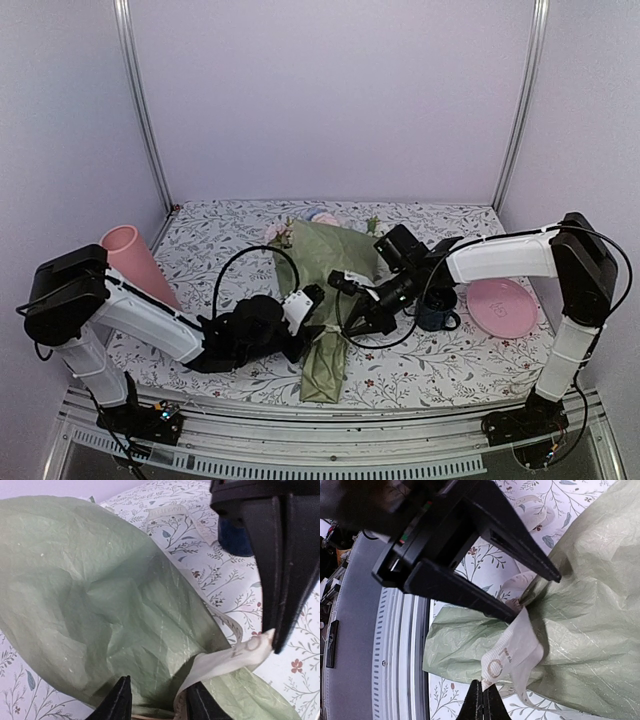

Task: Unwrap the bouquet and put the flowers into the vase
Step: Untie the half-tied ribbon from the tied bouquet.

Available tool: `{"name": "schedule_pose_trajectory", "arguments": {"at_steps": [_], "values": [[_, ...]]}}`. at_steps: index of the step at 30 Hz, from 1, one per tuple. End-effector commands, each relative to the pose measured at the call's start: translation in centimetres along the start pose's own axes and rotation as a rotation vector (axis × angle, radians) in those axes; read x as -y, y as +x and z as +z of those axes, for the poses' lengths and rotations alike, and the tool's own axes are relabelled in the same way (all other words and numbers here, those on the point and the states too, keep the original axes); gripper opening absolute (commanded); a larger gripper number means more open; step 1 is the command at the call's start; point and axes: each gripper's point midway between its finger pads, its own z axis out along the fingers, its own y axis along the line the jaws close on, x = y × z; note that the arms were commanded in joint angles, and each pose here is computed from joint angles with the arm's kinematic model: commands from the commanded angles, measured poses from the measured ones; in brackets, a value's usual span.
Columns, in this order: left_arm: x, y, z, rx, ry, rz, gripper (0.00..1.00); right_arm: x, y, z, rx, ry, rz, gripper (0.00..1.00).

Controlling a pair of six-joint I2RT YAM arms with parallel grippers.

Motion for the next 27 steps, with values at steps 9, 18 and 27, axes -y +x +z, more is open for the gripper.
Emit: {"name": "schedule_pose_trajectory", "arguments": {"at_steps": [9, 18, 27], "values": [[-2.0, -1.7, -0.6, 0.039, -0.029, -0.003, 0.4, -0.4, 0.4, -1.4, 0.022, -0.028, 0.012, 0.09], [-1.1, -1.5, -4.3, 0.014, 0.067, -0.032, 0.42, 2.9, 1.3, -3.1, -0.006, 0.105, 0.051, 0.18], [1.4, -1.5, -4.5, 0.026, 0.178, -0.052, 0.42, 3.4, -2.8, -2.1, 0.0, 0.033, 0.05, 0.55]]}}
